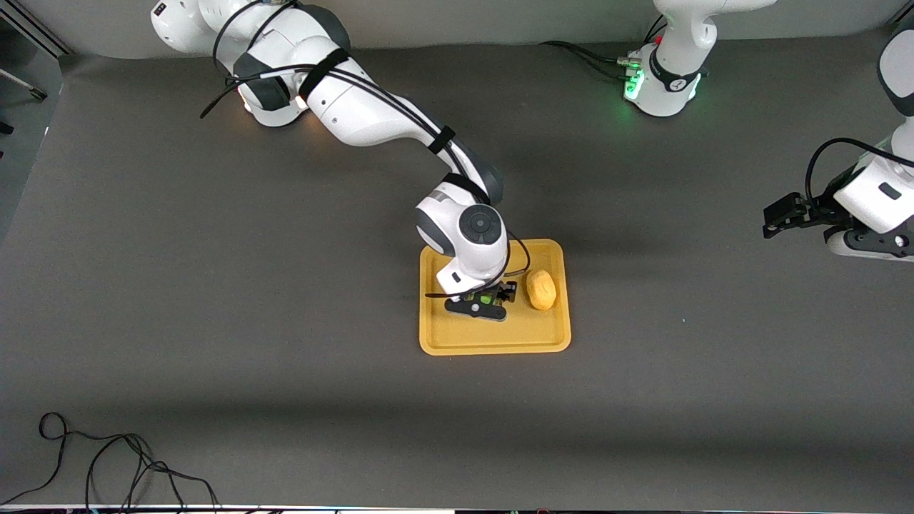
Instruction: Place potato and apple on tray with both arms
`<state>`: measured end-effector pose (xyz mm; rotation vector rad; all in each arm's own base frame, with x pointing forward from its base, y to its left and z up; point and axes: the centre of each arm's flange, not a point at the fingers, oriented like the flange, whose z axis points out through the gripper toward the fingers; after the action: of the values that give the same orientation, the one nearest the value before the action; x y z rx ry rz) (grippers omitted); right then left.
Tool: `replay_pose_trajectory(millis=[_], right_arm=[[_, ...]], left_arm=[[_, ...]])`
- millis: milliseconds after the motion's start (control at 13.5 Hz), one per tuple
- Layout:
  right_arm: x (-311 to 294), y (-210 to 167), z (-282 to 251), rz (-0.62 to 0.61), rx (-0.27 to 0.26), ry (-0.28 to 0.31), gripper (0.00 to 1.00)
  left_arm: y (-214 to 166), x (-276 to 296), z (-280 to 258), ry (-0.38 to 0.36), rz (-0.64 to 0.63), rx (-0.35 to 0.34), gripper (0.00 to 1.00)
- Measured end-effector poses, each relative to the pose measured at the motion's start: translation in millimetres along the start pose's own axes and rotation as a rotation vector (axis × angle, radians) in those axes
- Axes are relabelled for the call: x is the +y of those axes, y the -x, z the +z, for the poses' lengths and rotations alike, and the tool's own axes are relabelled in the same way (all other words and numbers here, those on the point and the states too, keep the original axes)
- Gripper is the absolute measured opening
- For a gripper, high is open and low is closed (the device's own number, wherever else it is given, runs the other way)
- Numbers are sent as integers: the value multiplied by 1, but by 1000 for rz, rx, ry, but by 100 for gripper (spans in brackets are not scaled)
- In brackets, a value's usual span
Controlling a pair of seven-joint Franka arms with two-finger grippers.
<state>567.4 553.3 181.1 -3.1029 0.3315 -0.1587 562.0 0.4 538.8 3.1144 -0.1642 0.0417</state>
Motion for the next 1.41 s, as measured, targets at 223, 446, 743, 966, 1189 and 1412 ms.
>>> replay_pose_trajectory(millis=[223,446,743,966,1189,1412], right_arm=[[-5,-6,-32,3,2,-1,100],[-4,-14,-111,12,-12,20,100],[25,-30,-247,43,-11,31,100],[89,-62,-318,-48,-54,91,100],[173,-96,-372,-149,-88,112,100],[266,-117,-401,-182,-123,115,100]], left_arm=[[-1,0,1,-1,0,4,100],[-1,0,1,-4,0,8,100],[-2,2,-1,-19,10,13,100],[-3,4,-1,-20,14,21,100],[-3,4,-1,-20,15,21,100],[-3,4,2,-20,14,16,100]])
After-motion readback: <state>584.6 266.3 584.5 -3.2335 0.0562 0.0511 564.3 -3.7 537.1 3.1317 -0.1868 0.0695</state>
